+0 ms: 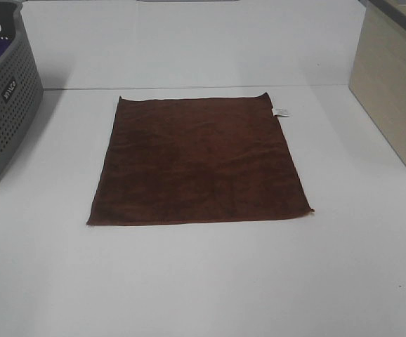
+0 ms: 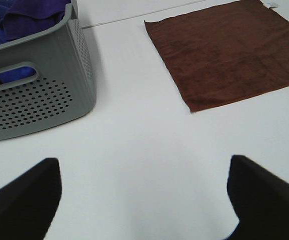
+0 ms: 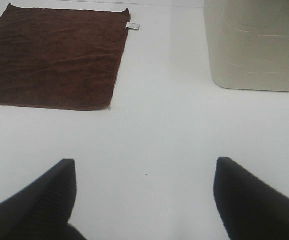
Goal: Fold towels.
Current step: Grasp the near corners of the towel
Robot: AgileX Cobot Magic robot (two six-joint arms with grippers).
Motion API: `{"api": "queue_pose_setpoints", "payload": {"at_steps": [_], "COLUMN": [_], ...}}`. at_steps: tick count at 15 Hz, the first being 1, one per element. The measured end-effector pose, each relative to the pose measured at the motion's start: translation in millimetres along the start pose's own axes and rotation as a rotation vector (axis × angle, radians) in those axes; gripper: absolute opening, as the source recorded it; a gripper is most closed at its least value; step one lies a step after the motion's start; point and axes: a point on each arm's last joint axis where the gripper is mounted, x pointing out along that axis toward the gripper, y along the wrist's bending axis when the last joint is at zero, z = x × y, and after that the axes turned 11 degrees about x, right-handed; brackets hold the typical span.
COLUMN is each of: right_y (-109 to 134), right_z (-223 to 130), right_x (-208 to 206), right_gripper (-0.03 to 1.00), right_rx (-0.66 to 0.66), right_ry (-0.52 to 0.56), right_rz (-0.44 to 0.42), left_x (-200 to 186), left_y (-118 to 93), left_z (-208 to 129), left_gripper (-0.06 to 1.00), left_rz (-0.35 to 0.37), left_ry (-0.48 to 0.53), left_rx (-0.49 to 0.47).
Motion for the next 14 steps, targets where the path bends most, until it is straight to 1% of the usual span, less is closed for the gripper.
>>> {"api": "queue_pose_setpoints", "payload": {"at_steps": [14], "right_y": [0.0], "right_z": [0.0], "right_x": [0.0], "right_gripper": [0.74], "right_rx": [0.000], "right_ry": [0.000], "right_rz": [0.000], "left_x": [0.0], "left_y": [0.0], "left_z": [0.0], "left_gripper": [0.83], "left_rz": [0.000], "left_ry": [0.000], "left_rx": [0.000]}}
